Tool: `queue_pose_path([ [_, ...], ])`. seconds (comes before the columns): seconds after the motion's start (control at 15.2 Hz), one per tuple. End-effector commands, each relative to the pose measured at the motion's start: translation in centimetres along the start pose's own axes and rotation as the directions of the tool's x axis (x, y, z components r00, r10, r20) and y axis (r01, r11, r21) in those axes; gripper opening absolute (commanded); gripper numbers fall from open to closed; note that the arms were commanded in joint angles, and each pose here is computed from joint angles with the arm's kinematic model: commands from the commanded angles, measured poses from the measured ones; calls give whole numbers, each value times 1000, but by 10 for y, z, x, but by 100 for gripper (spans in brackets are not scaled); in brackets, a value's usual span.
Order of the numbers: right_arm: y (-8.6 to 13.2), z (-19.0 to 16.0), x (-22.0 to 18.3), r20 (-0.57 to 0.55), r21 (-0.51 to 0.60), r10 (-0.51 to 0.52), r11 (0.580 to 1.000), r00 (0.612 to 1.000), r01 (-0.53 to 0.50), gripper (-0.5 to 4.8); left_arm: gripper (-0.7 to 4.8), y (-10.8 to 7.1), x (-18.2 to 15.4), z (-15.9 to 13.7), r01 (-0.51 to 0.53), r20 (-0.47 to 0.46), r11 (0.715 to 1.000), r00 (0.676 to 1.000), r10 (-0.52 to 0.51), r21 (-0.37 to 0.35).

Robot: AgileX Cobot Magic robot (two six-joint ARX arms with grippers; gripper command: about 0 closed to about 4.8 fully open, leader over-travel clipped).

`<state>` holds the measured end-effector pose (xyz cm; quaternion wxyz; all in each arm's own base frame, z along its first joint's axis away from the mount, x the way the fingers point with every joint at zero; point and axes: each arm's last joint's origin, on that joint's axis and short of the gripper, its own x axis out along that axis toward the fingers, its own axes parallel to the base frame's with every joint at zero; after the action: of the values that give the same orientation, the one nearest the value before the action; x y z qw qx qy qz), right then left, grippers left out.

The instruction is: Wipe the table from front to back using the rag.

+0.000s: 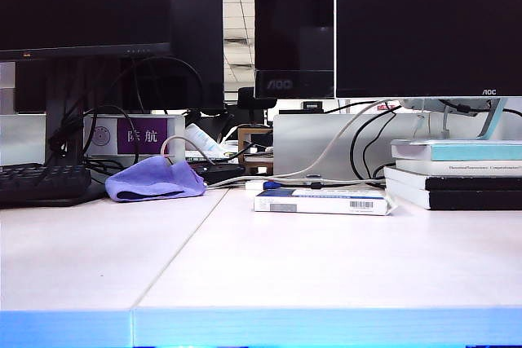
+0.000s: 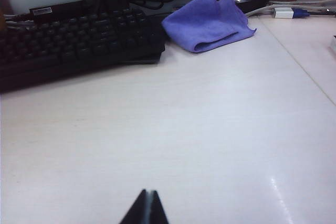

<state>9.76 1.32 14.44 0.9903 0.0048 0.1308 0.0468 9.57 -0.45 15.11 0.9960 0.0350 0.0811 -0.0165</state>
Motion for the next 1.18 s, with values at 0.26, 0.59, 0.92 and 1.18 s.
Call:
queue_pose_path([
  [0.26,0,-1,0,-8,1,-1,1000,1000,1,-1,-5,0,0,-3,7,-18,1000,1000,-7,5],
  [0.59,0,24,-5,154,85,-7,996,988,-6,-2,-5,0,0,1,5,12,998,1000,-5,-59],
  [0.92,0,92,-44,332,121,-29,993,943,-12,-2,-5,3,-9,29,-10,120,988,992,29,-154],
  [1.18,3,145,-67,416,97,37,992,909,-84,-2,-5,5,-15,59,-24,145,987,988,48,-162],
])
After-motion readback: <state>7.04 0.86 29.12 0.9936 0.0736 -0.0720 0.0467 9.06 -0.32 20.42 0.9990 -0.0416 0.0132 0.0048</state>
